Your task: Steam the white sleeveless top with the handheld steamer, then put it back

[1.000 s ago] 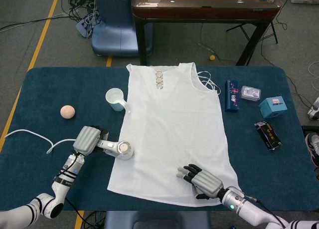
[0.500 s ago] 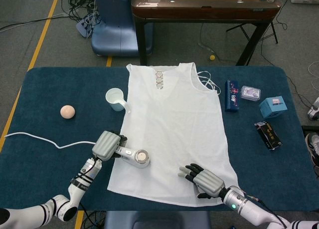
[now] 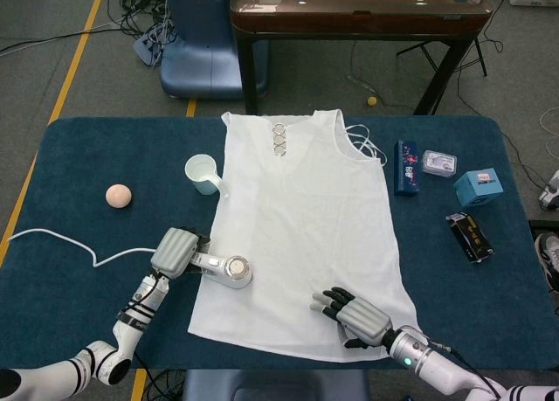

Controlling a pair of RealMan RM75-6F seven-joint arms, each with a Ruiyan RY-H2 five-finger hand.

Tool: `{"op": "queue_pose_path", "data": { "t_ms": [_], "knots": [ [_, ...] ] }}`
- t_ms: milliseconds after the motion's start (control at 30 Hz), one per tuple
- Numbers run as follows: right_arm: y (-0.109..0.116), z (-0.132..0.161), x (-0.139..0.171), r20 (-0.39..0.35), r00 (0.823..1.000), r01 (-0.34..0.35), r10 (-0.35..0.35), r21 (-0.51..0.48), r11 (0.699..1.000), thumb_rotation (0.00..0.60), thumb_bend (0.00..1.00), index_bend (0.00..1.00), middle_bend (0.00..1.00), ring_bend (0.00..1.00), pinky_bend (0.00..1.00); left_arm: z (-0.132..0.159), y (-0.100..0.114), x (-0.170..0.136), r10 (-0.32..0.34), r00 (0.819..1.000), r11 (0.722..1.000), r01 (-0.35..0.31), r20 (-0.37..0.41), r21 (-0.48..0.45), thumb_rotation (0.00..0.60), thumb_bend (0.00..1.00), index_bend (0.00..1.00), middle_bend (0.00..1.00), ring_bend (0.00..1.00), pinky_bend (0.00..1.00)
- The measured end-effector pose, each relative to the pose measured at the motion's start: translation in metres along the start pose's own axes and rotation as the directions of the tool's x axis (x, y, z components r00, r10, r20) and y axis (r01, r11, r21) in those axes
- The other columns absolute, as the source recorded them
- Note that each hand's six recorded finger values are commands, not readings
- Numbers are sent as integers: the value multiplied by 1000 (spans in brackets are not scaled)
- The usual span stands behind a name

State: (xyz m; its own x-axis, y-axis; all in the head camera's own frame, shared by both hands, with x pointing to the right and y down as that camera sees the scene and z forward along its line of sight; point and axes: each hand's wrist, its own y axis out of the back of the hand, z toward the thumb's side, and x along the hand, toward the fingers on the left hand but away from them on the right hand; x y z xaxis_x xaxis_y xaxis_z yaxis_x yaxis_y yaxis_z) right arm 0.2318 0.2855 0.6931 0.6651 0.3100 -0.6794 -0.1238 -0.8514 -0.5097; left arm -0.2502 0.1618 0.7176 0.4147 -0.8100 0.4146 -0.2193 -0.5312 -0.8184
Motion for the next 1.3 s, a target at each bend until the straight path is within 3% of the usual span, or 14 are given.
{"op": "queue_pose_path", "data": {
  "t_ms": [300, 700, 767, 900, 1000, 1300],
  "knots": [
    [0, 2, -1, 1, 1000, 1, -1, 4, 1000, 466, 905, 0, 34, 0, 0, -32, 9, -7, 20, 999, 1000, -19, -50, 8, 600, 269, 845, 686, 544, 544],
    [7, 5, 1, -3, 1000, 26, -26, 7, 1000, 466, 889, 0, 34, 0, 0, -71, 39, -19, 81, 989, 996, -75, -125, 52, 600, 269, 845, 686, 544, 545],
    [11, 6, 2, -4, 999, 46, -46, 6, 999, 466, 797, 0, 36, 0, 0, -78, 47, -21, 99, 985, 994, -93, -141, 54, 600, 269, 845, 686, 544, 544],
    [28, 5, 7, -3, 993, 115, -115, 8, 993, 466, 426, 0, 37, 0, 0, -92, 56, -27, 121, 976, 992, -113, -183, 57, 600, 269, 845, 686, 543, 545],
    [48, 4, 15, 1, 983, 183, -183, 15, 983, 465, 266, 0, 37, 0, 0, -102, 59, -30, 127, 969, 991, -117, -214, 59, 600, 269, 842, 685, 541, 545],
    [110, -6, 50, 40, 935, 349, -353, 88, 933, 465, 206, 0, 37, 0, 0, -127, 58, -35, 124, 952, 992, -112, -280, 59, 600, 269, 812, 671, 535, 544]
  ]
}}
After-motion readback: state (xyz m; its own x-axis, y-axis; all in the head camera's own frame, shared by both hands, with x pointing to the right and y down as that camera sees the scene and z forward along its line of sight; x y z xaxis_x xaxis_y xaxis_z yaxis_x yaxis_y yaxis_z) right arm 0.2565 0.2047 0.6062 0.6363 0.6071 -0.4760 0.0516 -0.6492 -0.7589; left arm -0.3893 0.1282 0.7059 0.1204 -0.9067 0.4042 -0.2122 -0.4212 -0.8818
